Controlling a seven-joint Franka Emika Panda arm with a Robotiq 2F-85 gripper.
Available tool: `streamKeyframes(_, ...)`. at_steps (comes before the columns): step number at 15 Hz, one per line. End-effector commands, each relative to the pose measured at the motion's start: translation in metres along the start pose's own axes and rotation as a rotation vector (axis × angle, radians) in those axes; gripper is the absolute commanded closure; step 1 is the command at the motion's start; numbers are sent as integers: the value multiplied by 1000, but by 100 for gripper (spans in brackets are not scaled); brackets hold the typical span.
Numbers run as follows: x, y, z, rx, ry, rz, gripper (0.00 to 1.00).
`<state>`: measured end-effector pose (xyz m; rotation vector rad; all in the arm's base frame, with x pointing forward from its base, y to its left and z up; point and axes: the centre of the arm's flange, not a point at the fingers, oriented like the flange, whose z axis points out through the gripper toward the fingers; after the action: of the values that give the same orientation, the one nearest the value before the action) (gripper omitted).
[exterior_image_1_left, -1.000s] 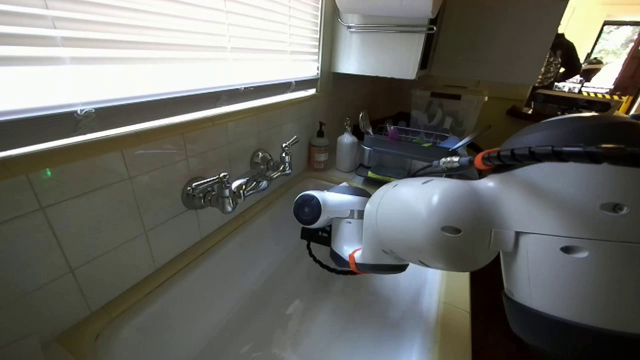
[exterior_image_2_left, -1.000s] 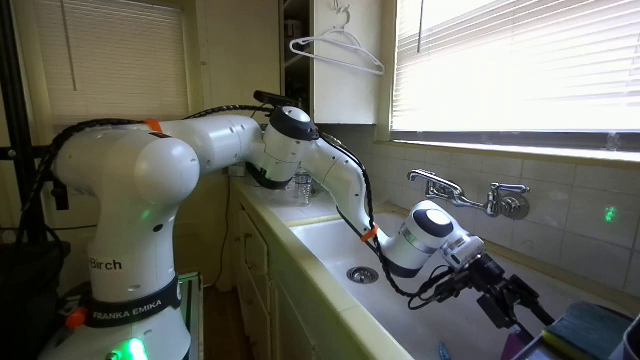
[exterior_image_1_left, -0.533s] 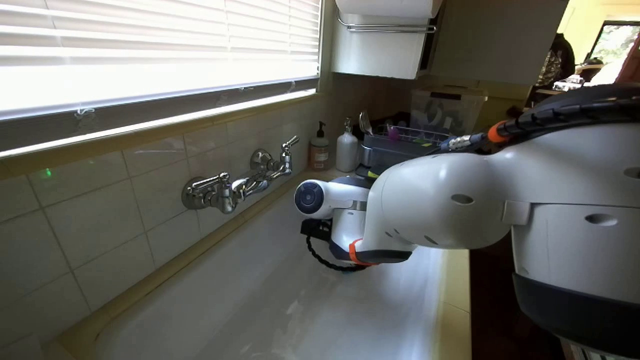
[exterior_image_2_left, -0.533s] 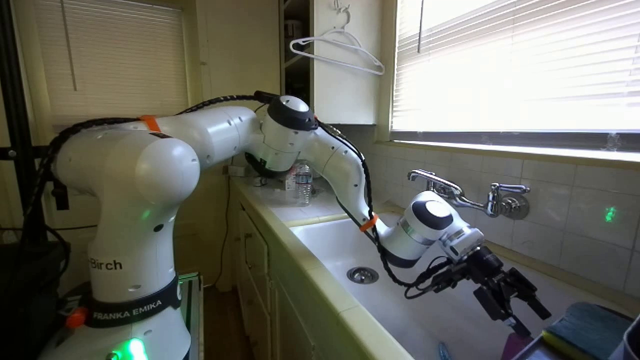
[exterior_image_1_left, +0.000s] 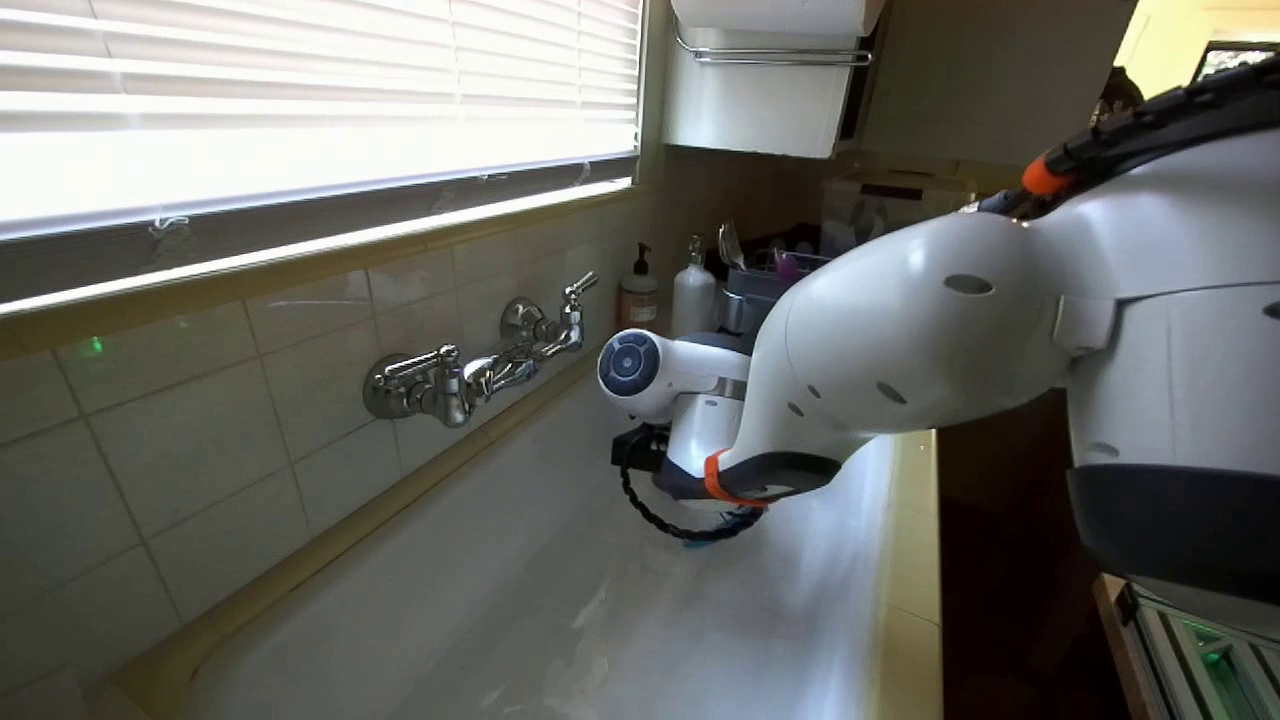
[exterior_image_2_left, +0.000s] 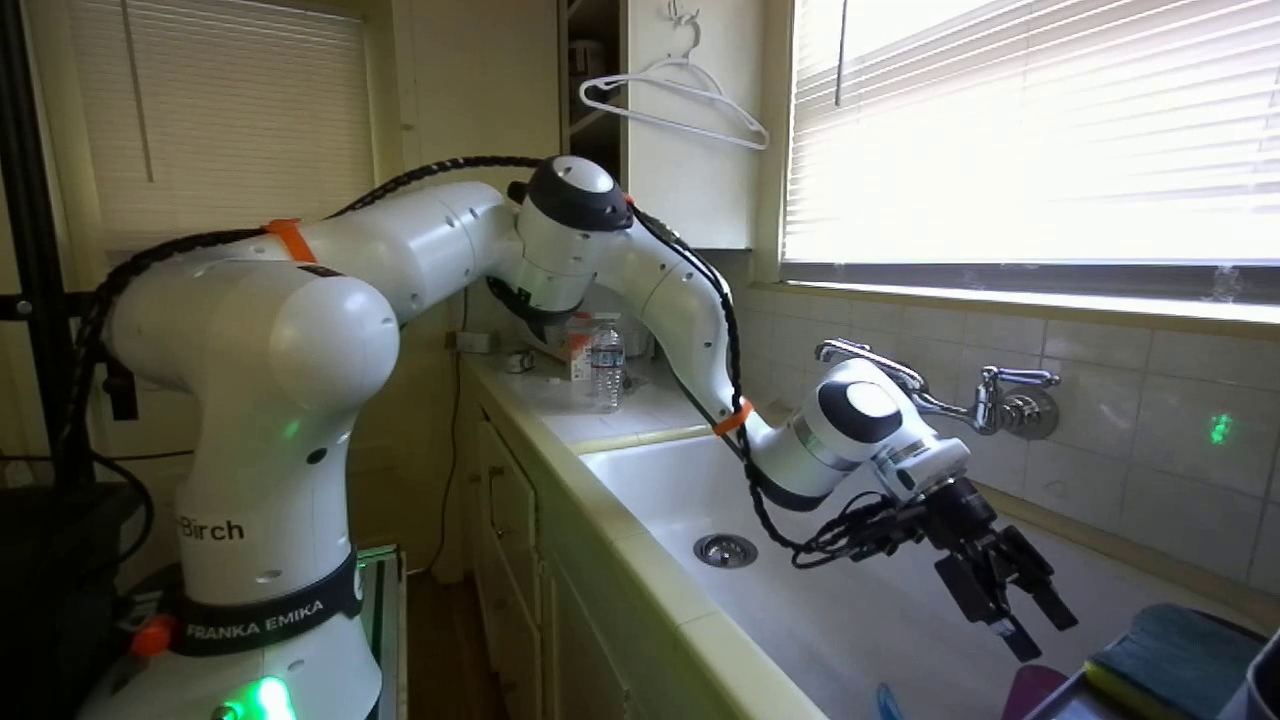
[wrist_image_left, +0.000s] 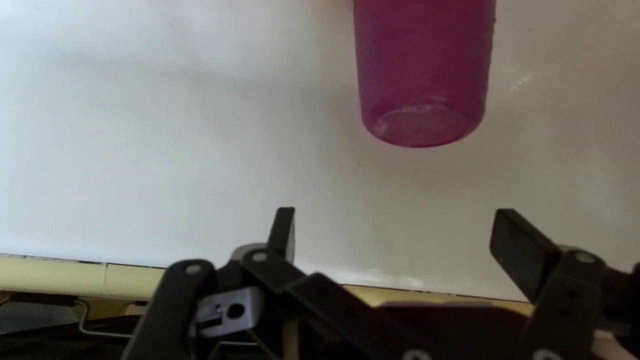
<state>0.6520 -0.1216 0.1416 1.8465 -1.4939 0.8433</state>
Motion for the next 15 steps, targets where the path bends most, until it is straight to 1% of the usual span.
streamKeyframes(1, 11, 19, -11, -21, -76, -90, 0)
streamKeyframes(5, 29, 30, -18, -1, -130, -192, 0)
streamKeyframes(8, 42, 39, -23, 31, -172, -281, 0)
streamKeyframes(9, 46, 41, -26, 48, -195, -305, 0)
streamKeyframes(11, 53, 48, -33, 109, -238, -369, 0)
streamKeyframes(15, 67, 61, -46, 170, -289, -434, 0)
